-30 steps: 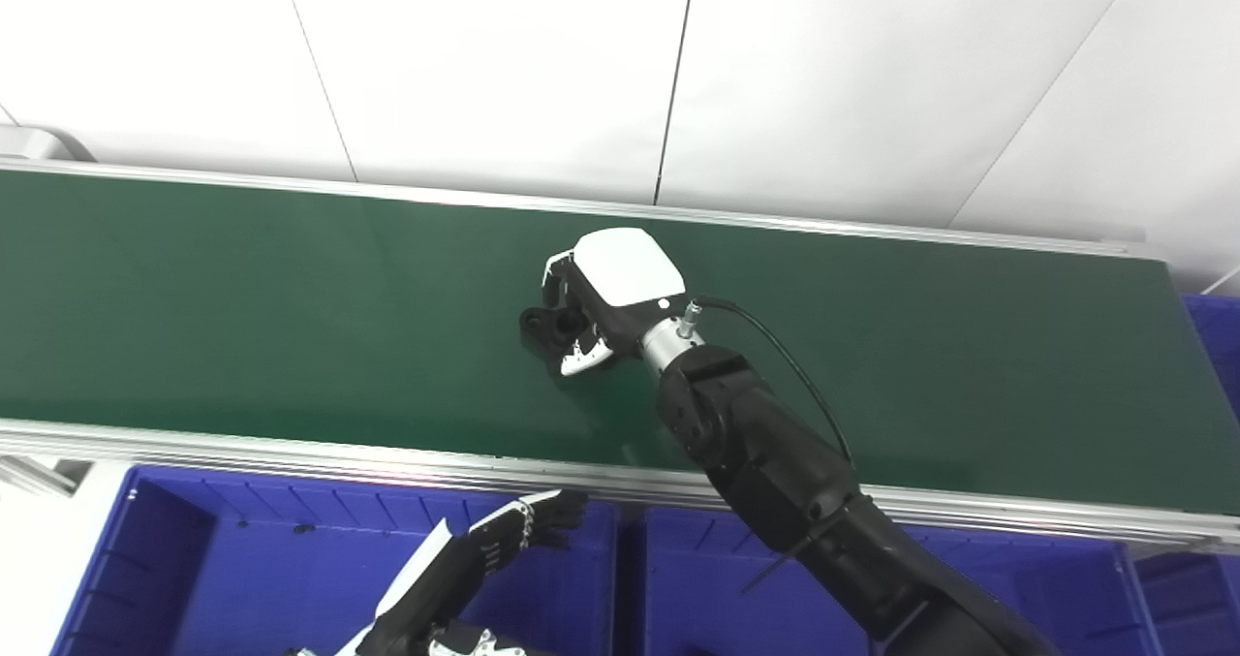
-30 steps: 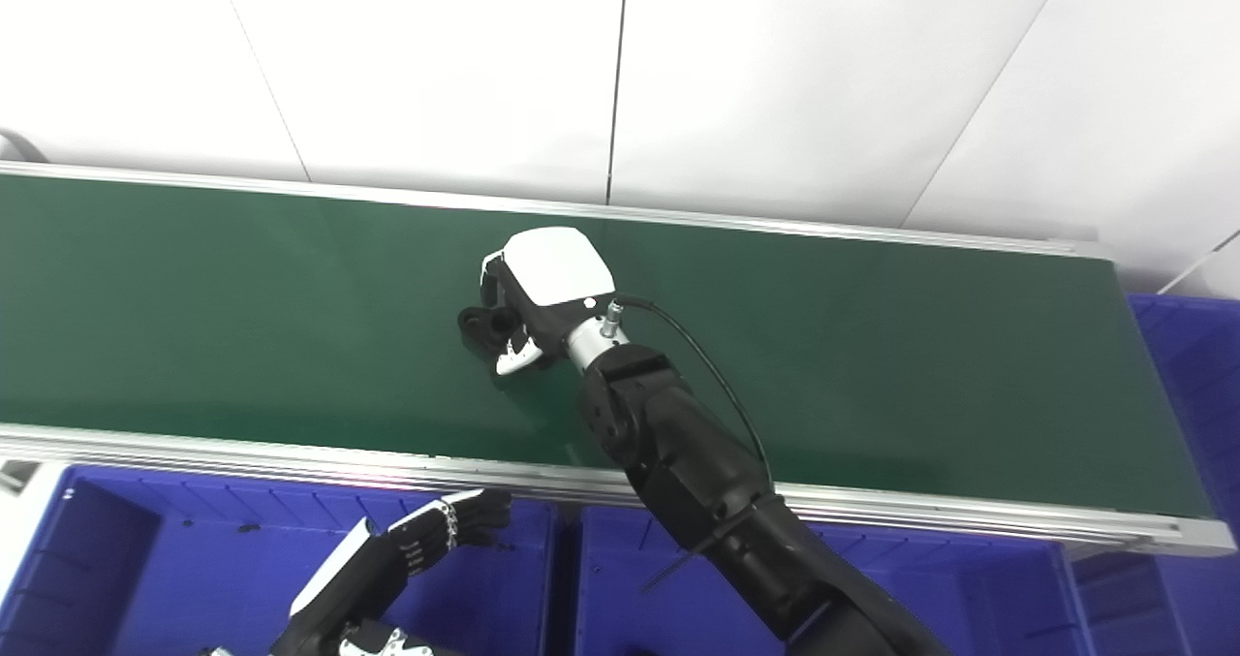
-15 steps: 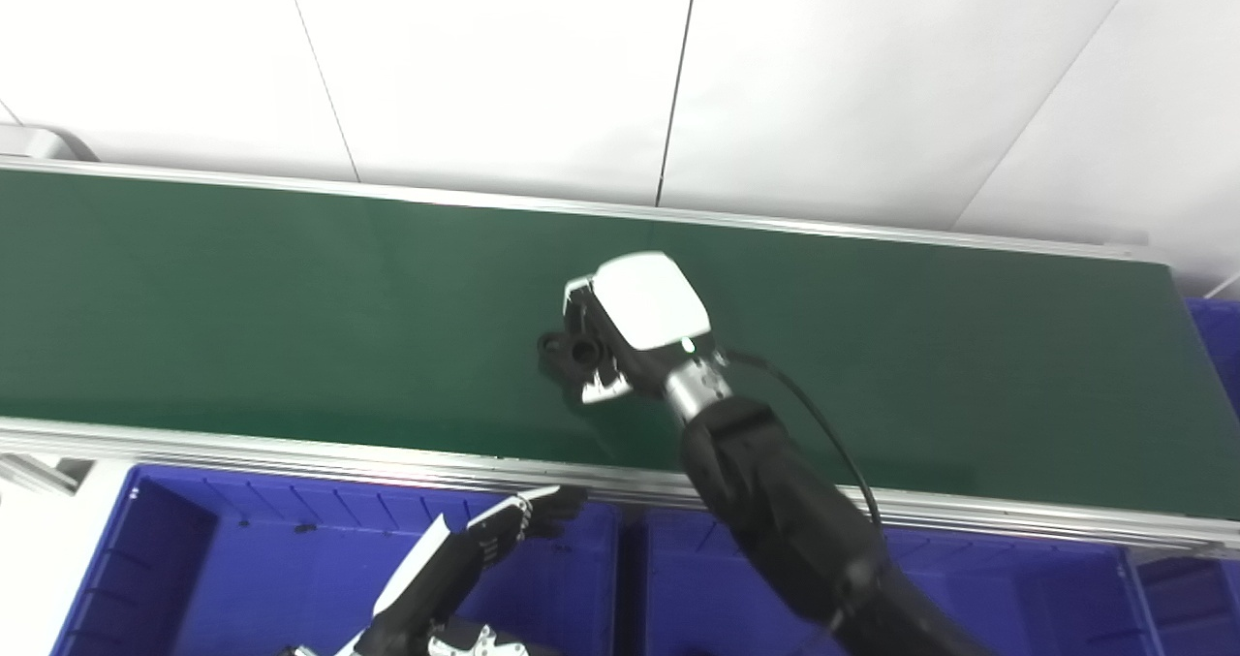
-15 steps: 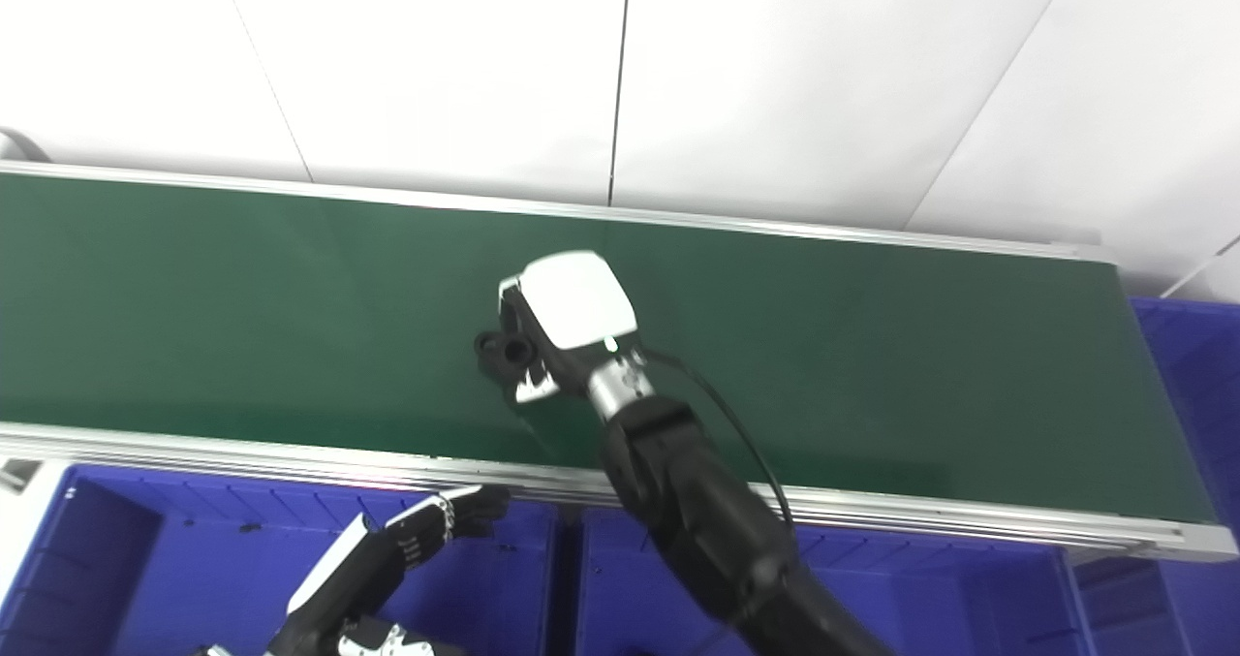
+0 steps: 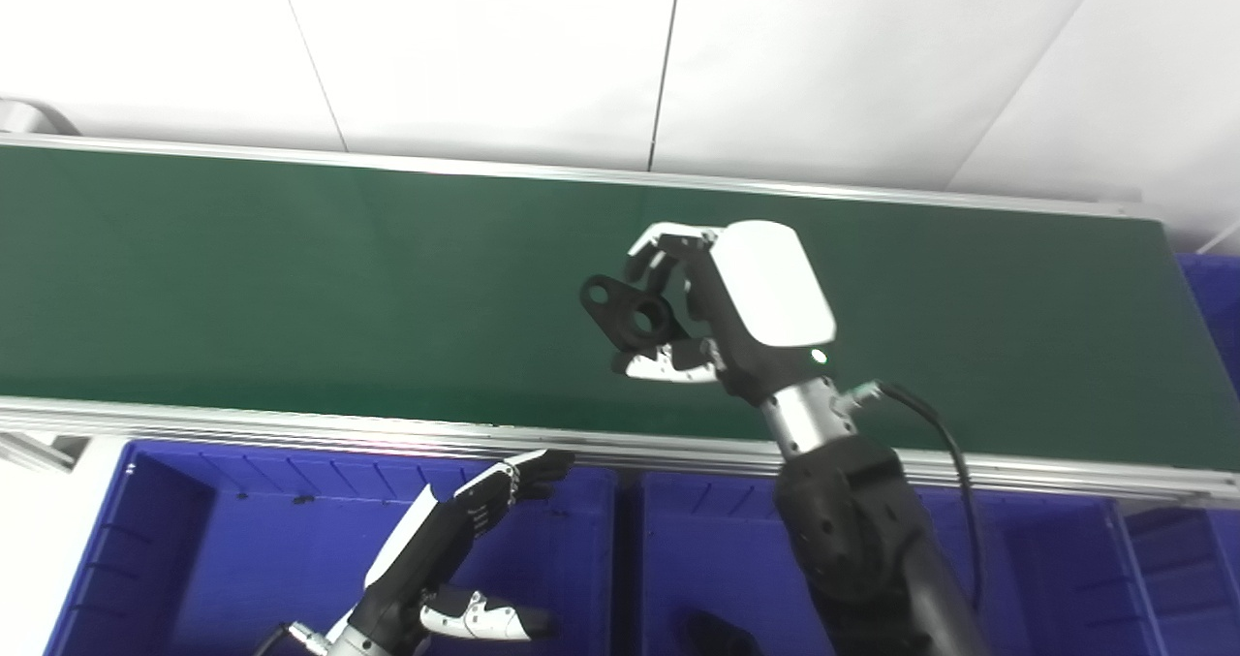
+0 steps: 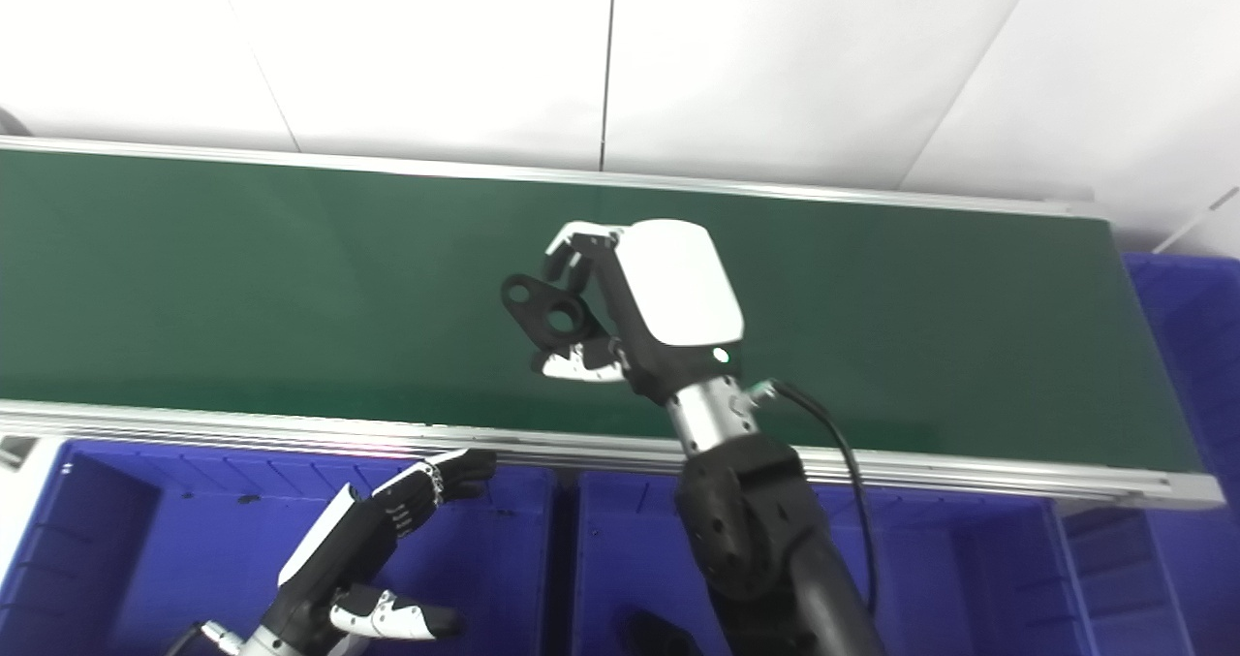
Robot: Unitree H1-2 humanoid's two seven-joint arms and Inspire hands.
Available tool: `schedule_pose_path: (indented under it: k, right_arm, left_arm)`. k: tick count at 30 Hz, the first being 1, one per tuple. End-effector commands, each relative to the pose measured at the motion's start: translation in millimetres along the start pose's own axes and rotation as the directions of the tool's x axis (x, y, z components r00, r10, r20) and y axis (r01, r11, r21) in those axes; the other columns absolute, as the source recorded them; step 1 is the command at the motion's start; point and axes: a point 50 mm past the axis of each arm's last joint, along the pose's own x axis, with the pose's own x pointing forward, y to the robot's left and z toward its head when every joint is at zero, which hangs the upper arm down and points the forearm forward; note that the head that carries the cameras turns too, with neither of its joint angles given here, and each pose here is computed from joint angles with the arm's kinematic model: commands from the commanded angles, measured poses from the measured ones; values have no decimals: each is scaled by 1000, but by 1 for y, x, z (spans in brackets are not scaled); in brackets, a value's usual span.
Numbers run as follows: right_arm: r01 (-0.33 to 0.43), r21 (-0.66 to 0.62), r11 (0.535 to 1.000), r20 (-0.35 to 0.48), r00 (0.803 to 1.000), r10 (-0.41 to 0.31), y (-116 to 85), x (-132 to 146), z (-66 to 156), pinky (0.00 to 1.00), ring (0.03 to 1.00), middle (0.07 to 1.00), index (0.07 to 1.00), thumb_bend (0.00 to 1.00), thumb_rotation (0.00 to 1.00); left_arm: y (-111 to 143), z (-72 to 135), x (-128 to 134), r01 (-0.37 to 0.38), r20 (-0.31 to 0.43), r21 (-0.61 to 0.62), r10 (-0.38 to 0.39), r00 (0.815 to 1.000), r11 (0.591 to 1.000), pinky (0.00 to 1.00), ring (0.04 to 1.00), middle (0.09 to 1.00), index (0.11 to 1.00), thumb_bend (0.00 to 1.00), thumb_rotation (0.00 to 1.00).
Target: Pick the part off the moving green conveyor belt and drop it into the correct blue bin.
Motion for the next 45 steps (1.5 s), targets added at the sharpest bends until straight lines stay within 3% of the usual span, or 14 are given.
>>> schedule_pose_path:
  k: [1, 7, 9, 16, 17, 18, 22, 31, 34, 36, 37, 40, 43, 45]
  right_arm:
    - [57, 35, 998, 3, 998, -58, -17, -14, 8, 172, 233, 510, 458, 524, 0]
    - [4, 61, 998, -93, 996, 2, -12, -74, -5, 167, 253, 513, 454, 525, 0]
    - [-32, 77, 997, -128, 991, 42, -5, -95, -12, 203, 425, 512, 455, 519, 0]
    - [-194, 132, 972, -216, 951, 219, 15, -149, -46, 186, 443, 460, 500, 520, 0]
    - [-215, 134, 968, -233, 942, 241, 16, -151, -50, 182, 443, 449, 505, 519, 0]
    - [-236, 134, 962, -249, 932, 264, 18, -153, -54, 139, 253, 465, 489, 527, 0]
    - [-315, 127, 941, -284, 897, 339, 25, -158, -66, 129, 195, 469, 484, 528, 0]
    - [-452, 69, 889, -367, 817, 444, 54, -145, -90, 190, 283, 438, 496, 526, 0]
    - [-541, 70, 838, -400, 755, 520, 66, -134, -97, 206, 294, 463, 495, 524, 0]
    - [-602, 54, 796, -410, 714, 567, 69, -130, -98, 510, 641, 721, 752, 557, 316]
    - [-623, 43, 781, -414, 701, 581, 69, -129, -97, 797, 835, 858, 842, 625, 524]
    - [-636, 21, 771, -415, 696, 586, 64, -131, -90, 964, 954, 937, 901, 676, 664]
    - [-592, 12, 806, -403, 734, 546, 57, -137, -81, 997, 994, 966, 927, 708, 712]
    - [-523, 29, 852, -374, 785, 494, 49, -144, -71, 1000, 999, 971, 928, 731, 706]
  left_arm:
    - [0, 13, 0, -13, 73, -14, 14, 997, 1000, 813, 852, 857, 825, 951, 429]
    - [2, 18, -1, -39, 93, -27, 41, 995, 999, 784, 835, 853, 831, 948, 417]
    - [4, 20, 0, -50, 103, -22, 52, 993, 999, 779, 831, 852, 833, 928, 417]
    - [6, 25, 11, -74, 135, -16, 75, 988, 997, 754, 823, 855, 833, 899, 430]
    - [6, 26, 12, -74, 136, -18, 76, 988, 997, 753, 824, 856, 833, 897, 431]
    - [5, 27, 12, -75, 133, -22, 77, 988, 997, 744, 823, 859, 830, 901, 432]
    - [4, 28, 13, -74, 129, -21, 76, 989, 997, 747, 825, 862, 833, 898, 437]
    - [7, 31, 9, -71, 127, -28, 74, 989, 997, 752, 827, 862, 834, 908, 434]
    - [7, 32, 8, -71, 123, -24, 73, 990, 997, 744, 825, 863, 833, 913, 440]
    - [7, 32, 7, -73, 121, -21, 75, 990, 997, 738, 823, 861, 828, 912, 431]
    - [7, 32, 6, -74, 119, -18, 76, 990, 997, 732, 821, 859, 823, 924, 437]
    - [6, 32, 5, -77, 120, -14, 78, 990, 997, 729, 819, 856, 819, 932, 441]
    - [5, 32, 3, -78, 120, -17, 80, 990, 997, 729, 819, 854, 816, 940, 445]
    - [5, 32, 2, -76, 124, -21, 78, 989, 997, 734, 822, 855, 819, 929, 433]
